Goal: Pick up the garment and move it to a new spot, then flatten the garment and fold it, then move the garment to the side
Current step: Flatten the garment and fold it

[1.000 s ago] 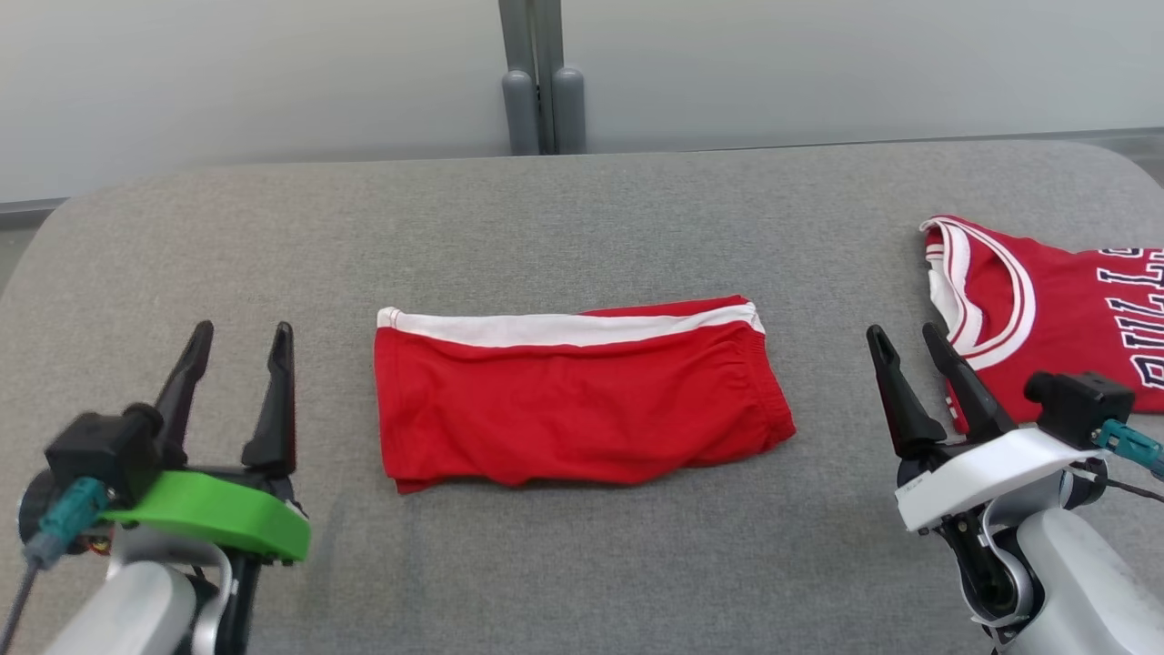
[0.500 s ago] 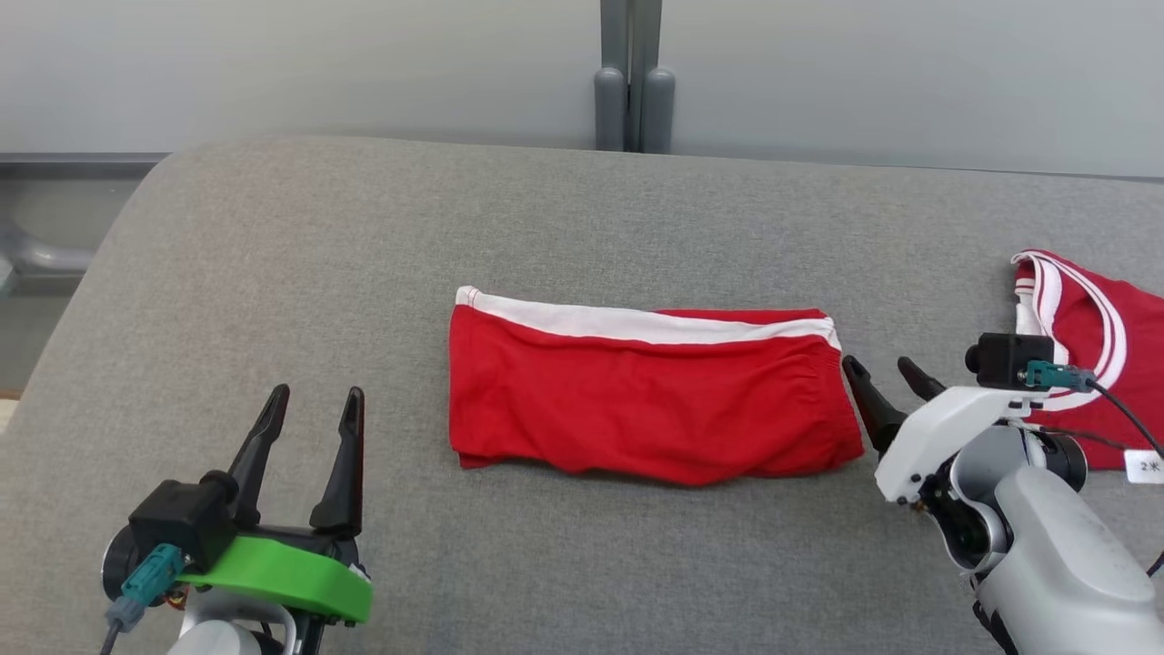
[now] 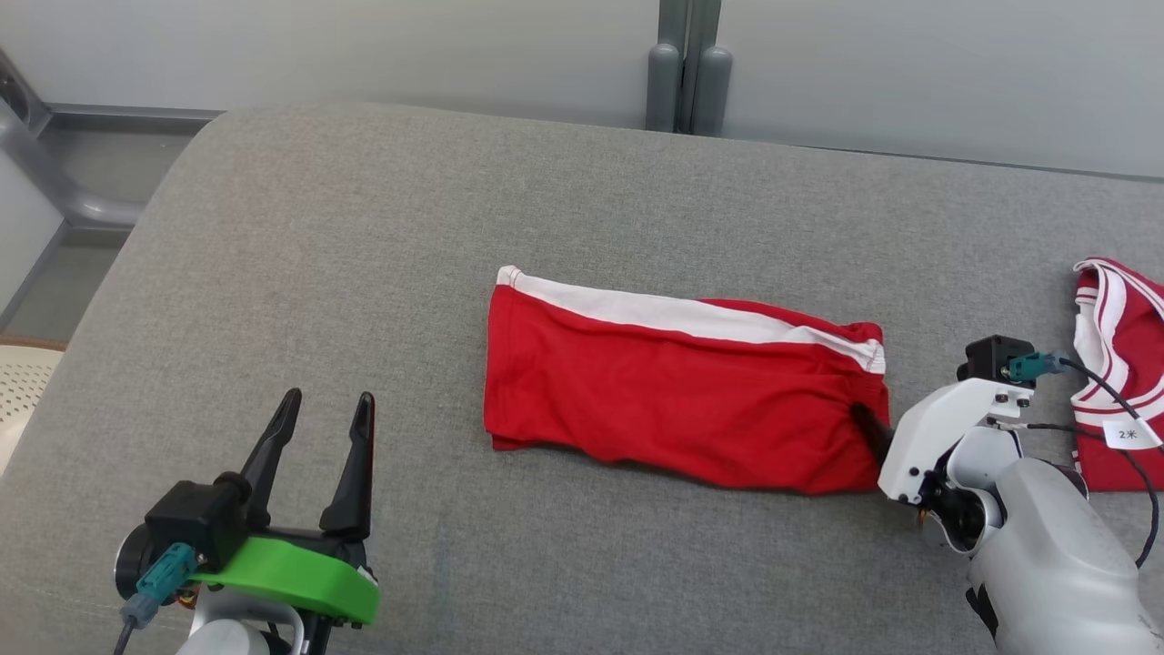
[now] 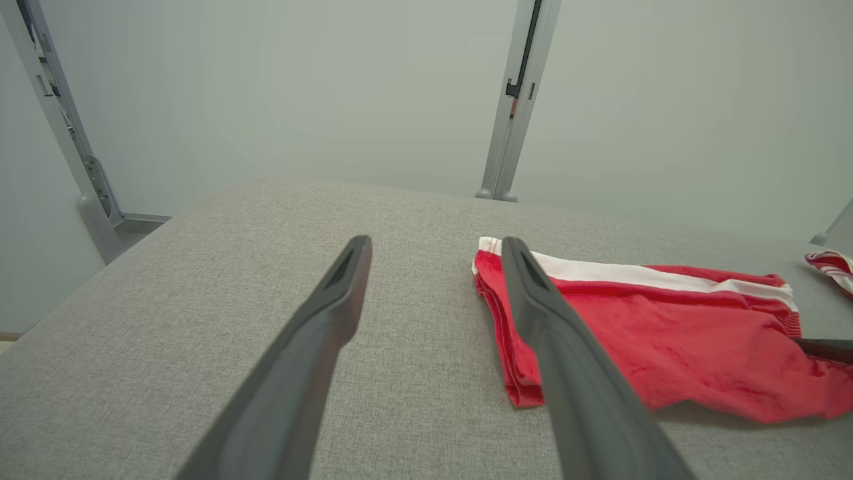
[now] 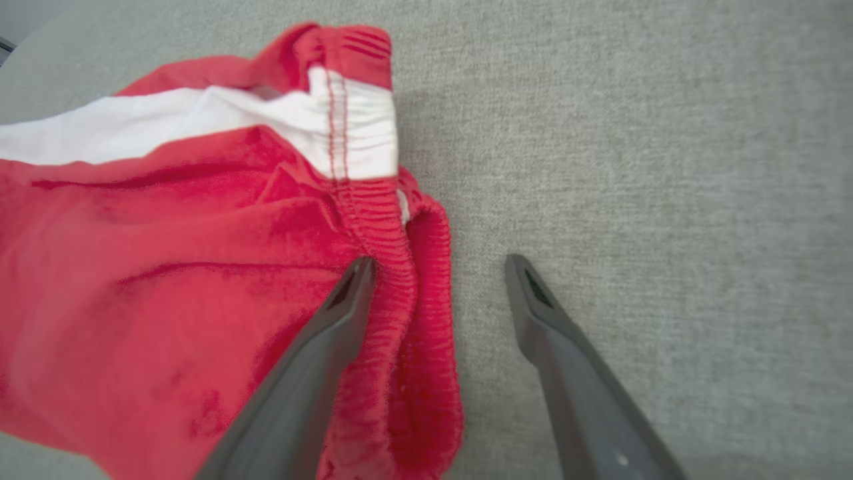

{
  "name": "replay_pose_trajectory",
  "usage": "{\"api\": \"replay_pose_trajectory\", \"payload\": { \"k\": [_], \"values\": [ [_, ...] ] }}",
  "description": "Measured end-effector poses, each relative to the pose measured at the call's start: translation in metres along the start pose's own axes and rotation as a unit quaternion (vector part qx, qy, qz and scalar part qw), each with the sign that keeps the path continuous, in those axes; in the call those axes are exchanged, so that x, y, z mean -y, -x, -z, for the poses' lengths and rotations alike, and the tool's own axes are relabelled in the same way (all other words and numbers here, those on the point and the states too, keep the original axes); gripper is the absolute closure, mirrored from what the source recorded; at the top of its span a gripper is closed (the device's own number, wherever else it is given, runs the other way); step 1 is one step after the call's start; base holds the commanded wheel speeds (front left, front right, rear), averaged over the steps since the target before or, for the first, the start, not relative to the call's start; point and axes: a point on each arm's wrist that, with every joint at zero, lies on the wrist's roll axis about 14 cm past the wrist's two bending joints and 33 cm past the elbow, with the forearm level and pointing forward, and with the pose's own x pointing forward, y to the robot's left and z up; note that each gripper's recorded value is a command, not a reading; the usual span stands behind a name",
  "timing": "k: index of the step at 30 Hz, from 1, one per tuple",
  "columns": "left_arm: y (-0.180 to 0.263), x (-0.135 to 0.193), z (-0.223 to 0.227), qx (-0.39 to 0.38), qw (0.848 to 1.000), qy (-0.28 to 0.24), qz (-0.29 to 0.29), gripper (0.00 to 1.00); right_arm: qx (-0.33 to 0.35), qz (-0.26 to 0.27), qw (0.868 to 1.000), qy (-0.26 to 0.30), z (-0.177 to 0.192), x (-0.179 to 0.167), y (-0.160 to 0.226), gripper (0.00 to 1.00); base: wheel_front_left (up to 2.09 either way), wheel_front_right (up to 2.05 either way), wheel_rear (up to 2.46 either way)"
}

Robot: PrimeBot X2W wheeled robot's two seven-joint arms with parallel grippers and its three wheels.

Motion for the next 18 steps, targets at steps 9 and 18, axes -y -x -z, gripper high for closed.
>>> {"api": "replay_pose_trajectory", "payload": {
  "k": [9,18],
  "values": [
    [-0.006,0.003,0.008,-0.011,1.000,-0.001,0.007,0.00,0.006,-0.015,1.000,-0.017,0.001,-0.014,-0.004,0.94,0.00,0.00,0.00],
    [-0.013,0.012,0.012,-0.015,1.000,0.000,0.023,0.00,0.057,-0.027,0.997,-0.046,-0.018,-0.017,0.004,1.00,0.00,0.00,0.00]
  ]
}}
